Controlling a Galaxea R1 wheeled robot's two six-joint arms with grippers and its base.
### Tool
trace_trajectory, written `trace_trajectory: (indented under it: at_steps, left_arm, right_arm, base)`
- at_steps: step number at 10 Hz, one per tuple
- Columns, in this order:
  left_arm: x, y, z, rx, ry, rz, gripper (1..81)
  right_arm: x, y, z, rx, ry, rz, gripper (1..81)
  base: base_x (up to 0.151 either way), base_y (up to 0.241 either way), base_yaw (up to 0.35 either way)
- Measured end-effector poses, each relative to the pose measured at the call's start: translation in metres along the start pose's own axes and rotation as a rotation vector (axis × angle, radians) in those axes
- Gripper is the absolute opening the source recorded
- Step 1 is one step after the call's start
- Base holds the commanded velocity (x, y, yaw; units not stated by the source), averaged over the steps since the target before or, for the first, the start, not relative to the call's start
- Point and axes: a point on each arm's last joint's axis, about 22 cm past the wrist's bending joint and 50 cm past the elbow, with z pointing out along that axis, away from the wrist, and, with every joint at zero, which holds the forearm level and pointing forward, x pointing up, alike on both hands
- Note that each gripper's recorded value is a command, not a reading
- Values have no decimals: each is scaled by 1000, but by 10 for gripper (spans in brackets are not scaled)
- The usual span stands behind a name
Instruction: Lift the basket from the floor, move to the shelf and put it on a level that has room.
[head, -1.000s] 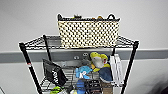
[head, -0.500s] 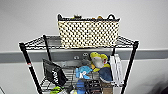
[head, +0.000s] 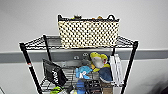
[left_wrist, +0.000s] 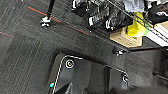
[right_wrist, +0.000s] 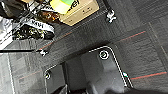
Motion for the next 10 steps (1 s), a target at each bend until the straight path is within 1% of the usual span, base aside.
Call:
trace_trajectory:
  at_steps: [1,2,3,4,5,6,7,8,10]
  left_arm:
    - [-11,6,13,-15,-5,-2,811]
    - [-18,6,23,-14,-5,-3,811]
    - [-24,1,32,-3,-5,-4,811]
    - [-32,0,42,2,-7,-3,811]
    - [-44,3,54,0,-17,3,811]
    - [-57,8,67,-2,-28,6,811]
    - [-66,9,77,3,-33,8,811]
    - [-73,5,84,16,-34,10,811]
    - [-89,-3,97,46,-43,24,811]
  right_arm:
    - [-6,-1,11,-2,4,-4,811]
    - [-14,-2,23,-5,2,-5,811]
    - [-23,4,34,-20,-3,-5,811]
    - [-29,16,40,-48,-1,-7,811]
    - [-32,26,46,-72,10,-14,811]
    - [-43,27,57,-82,7,-17,811]
    - [-59,24,71,-86,-8,-19,811]
    - [-70,25,82,-100,-17,-22,811]
    - [-81,37,96,-145,-7,-36,811]
  base:
    - [0,0,0]
    - [0,0,0]
    - [0,0,0]
    - [0,0,0]
    - [0,0,0]
    - [0,0,0]
    - [0,0,0]
    - [0,0,0]
    - [0,0,0]
